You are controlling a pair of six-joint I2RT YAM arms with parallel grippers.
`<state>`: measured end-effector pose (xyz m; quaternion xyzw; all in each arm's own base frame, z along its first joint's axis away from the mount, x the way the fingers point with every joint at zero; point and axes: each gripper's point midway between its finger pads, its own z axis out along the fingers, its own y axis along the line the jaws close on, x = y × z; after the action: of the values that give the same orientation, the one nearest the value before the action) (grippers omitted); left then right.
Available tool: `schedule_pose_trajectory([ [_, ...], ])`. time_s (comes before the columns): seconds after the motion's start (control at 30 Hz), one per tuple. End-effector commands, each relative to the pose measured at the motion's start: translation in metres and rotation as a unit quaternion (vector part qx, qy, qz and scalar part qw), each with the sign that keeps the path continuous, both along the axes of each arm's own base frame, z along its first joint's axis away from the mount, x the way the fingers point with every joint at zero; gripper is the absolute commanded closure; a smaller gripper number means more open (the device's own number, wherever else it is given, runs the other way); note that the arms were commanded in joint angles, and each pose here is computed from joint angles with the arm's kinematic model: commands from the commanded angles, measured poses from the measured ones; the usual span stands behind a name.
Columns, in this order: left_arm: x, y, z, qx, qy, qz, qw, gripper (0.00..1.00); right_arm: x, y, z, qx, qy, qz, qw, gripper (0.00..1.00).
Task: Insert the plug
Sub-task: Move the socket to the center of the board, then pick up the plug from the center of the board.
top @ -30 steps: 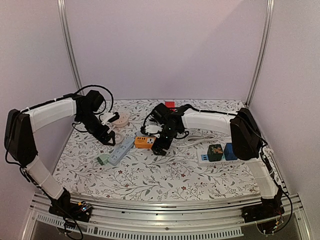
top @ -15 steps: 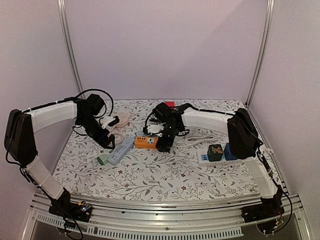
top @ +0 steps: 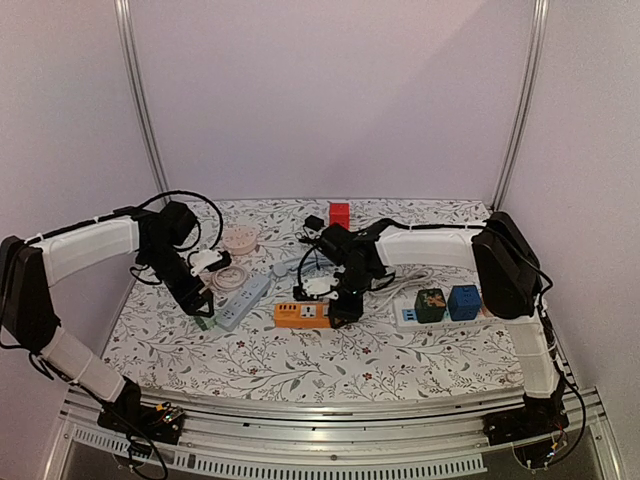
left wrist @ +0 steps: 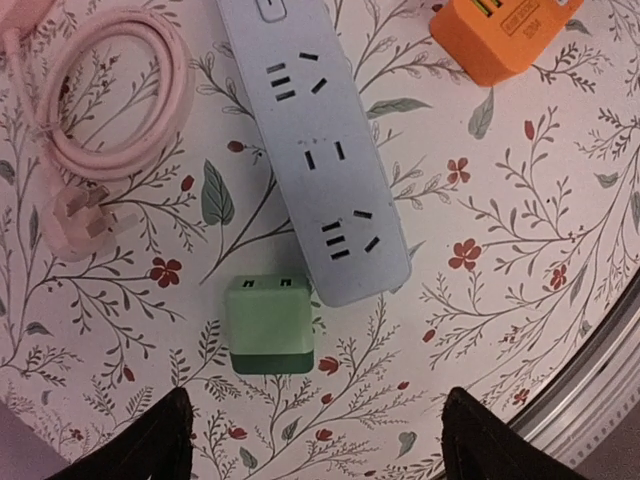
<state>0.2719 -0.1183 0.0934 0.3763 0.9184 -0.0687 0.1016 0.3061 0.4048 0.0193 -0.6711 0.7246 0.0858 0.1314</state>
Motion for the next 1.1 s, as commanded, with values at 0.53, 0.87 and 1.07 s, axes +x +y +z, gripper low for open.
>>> schedule_pose_trajectory([
  [0.53, -0.001, 0.028, -0.074, 0.082, -0.022, -0.056, 0.995, 0.26, -0.059, -0.01, 0.041, 0.018, 0.015, 0.041, 0.999, 0.22],
  [0.87, 0.004, 0.022, -0.09, 0.072, 0.003, -0.052, 0.996, 0.62, -0.059, -0.005, 0.081, 0.072, -0.004, 0.011, 0.997, 0.18],
  [1.07, 0.004, 0.024, -0.079, 0.067, -0.001, -0.049, 0.997, 1.0, -0.055, -0.004, 0.103, 0.096, -0.021, -0.006, 0.995, 0.16],
])
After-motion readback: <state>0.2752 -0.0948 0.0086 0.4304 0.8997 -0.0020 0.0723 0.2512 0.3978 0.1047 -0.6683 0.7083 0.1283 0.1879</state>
